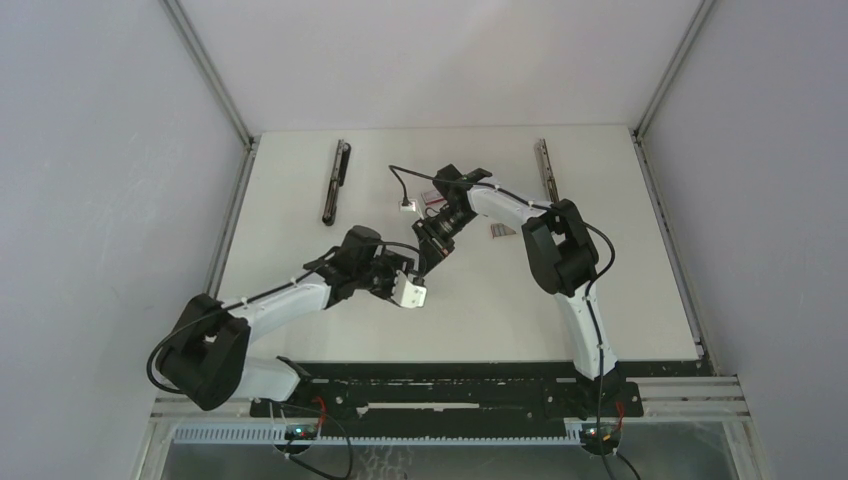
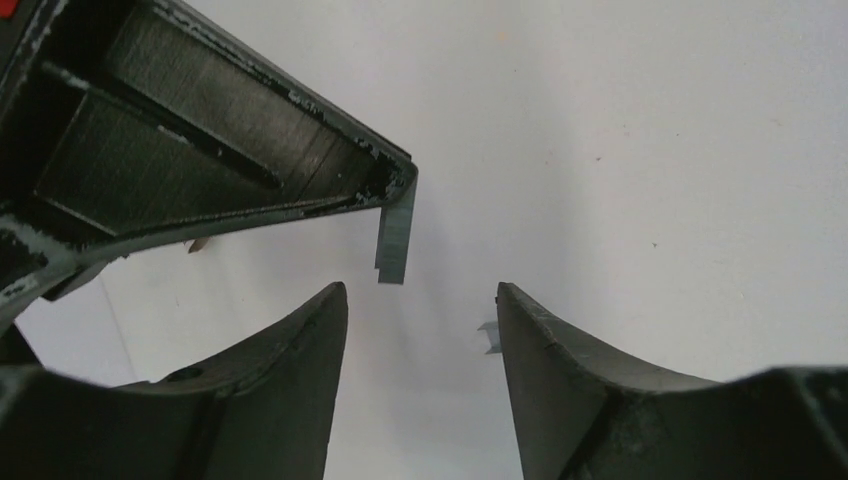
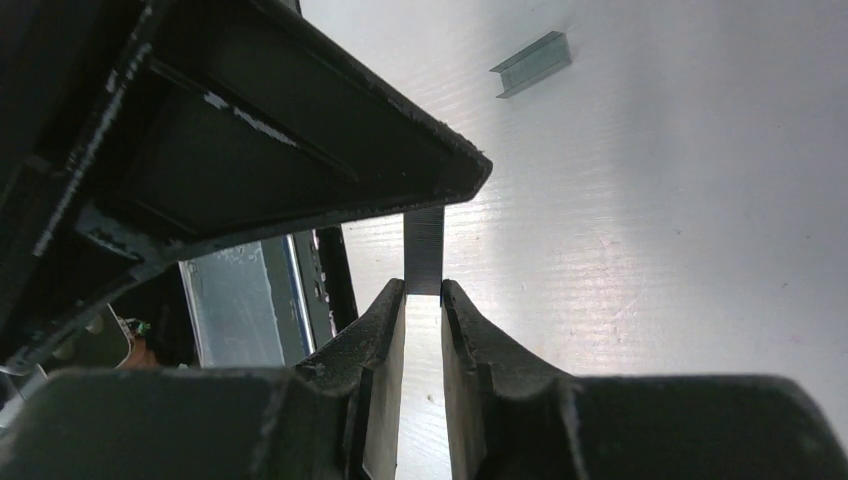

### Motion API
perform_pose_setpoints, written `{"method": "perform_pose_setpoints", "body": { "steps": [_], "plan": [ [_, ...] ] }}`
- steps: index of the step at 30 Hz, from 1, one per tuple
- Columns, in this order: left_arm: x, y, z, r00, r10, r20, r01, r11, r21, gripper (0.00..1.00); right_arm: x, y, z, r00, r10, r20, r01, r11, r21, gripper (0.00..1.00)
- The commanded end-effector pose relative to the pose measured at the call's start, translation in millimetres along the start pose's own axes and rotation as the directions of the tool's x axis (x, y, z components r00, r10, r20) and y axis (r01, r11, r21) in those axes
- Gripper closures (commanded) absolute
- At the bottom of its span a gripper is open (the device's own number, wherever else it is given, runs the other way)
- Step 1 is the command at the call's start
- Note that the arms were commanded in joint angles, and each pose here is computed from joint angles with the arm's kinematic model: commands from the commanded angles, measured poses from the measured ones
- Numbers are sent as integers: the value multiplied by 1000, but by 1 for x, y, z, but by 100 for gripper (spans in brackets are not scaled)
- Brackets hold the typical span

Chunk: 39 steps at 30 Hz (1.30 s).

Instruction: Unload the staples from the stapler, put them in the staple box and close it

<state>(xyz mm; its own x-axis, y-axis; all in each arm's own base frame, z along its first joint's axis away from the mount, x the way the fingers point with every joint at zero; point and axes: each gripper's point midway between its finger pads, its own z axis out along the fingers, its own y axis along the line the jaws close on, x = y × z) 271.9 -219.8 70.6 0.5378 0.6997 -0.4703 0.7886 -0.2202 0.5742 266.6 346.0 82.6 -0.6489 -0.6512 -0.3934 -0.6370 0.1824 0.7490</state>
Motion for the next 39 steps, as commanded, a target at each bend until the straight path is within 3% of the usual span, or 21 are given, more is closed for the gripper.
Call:
{"method": "perform_pose_setpoints", "body": {
  "steps": [1, 18, 39],
  "plan": [
    [-15, 34, 1, 1000, 26, 9, -26, 997, -72, 41, -13, 6, -5, 999, -19, 33, 20, 999, -27, 82],
    [-27, 29, 9, 1000, 20, 22, -19, 999, -36, 61, -12, 8, -5, 999, -23, 31, 24, 999, -38, 81],
    [-28, 22, 13, 1000, 14, 23, -14, 1000, -10, 73, -12, 8, -6, 999, -18, 29, 19, 999, -44, 81]
  ]
}}
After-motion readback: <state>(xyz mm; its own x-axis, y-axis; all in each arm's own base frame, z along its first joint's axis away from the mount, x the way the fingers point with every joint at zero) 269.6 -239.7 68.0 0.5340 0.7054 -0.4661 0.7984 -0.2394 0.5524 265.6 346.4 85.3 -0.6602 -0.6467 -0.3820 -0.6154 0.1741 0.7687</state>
